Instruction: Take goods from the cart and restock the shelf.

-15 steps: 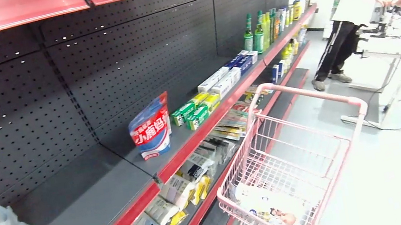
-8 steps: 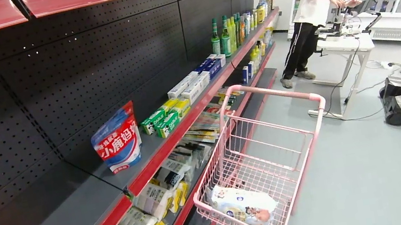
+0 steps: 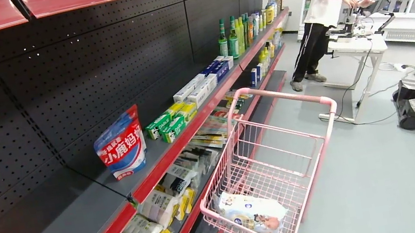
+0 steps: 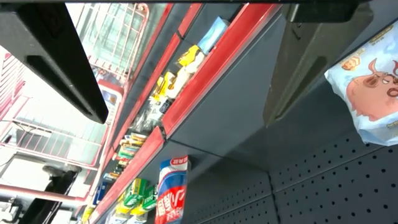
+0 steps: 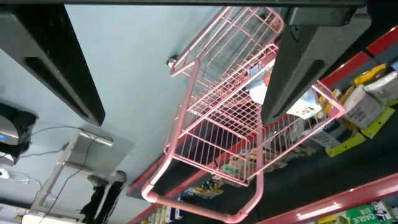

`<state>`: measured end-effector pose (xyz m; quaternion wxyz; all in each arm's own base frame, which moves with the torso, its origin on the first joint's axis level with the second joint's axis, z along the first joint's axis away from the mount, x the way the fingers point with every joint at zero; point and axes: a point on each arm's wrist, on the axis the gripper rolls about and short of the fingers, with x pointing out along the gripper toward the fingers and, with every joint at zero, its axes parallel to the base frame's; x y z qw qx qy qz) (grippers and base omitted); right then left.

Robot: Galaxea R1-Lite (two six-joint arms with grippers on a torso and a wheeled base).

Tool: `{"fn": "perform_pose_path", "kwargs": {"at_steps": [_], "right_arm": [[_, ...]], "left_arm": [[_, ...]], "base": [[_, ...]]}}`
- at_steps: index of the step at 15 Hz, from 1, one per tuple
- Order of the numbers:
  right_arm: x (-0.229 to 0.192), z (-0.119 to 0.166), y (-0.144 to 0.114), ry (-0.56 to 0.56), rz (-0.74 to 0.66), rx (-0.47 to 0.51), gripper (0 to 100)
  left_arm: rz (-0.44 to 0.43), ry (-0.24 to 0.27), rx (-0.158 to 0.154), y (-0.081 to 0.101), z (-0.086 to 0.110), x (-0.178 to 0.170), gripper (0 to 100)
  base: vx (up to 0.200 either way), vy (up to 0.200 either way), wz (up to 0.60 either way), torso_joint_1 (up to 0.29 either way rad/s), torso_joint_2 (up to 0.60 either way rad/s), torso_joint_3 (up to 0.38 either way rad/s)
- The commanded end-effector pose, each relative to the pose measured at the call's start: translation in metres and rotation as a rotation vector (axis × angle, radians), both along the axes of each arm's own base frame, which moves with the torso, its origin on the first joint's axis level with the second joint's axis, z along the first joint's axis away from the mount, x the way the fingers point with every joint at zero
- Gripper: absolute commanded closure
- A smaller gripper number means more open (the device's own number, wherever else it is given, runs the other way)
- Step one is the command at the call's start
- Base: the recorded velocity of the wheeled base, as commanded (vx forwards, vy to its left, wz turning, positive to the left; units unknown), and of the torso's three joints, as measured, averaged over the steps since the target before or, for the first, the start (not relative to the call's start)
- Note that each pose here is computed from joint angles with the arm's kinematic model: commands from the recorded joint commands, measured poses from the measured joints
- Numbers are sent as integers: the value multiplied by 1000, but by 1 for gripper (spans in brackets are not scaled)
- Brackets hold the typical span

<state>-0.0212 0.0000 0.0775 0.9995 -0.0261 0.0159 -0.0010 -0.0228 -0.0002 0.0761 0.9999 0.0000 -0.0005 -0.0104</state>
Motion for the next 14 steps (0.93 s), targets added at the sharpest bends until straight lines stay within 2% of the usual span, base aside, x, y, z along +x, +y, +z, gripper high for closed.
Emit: {"fn": "perform_pose_path", "kwargs": {"at_steps": [1,4,5,6,7,8,9,11,12,13,14], "right_arm": [[1,0,0,11,-6,0,0],[0,0,0,4,15,-10,0],[-1,14,1,-24,49,3,0],[8,70,1,-19,87,94,0],[41,139,2,11,67,369,0],[54,161,2,15,79,435,0],[93,176,5,106,91,385,0],[146,154,2,297,23,185,0],[178,141,2,377,34,149,0],[191,135,3,399,48,149,0],[227,113,6,482,115,152,0]], "left_arm": [[1,0,0,0,0,0,0],[2,1,-3,0,0,0,0],[2,0,0,0,0,0,0],[1,1,-3,0,0,0,0],[1,0,-2,0,0,0,0],[2,0,-2,0,0,0,0],[2,0,-2,0,0,0,0],[1,0,-2,0,0,0,0],[1,0,0,0,0,0,0],[1,0,0,0,0,0,0],[1,0,0,0,0,0,0]], "base": [[0,0,0,0,0,0],[0,0,0,0,0,0],[0,0,0,0,0,0],[0,0,0,0,0,0],[0,0,0,0,0,0],[0,0,0,0,0,0],[0,0,0,0,0,0],[0,0,0,0,0,0],[0,0,0,0,0,0],[0,0,0,0,0,0],[0,0,0,0,0,0]]}}
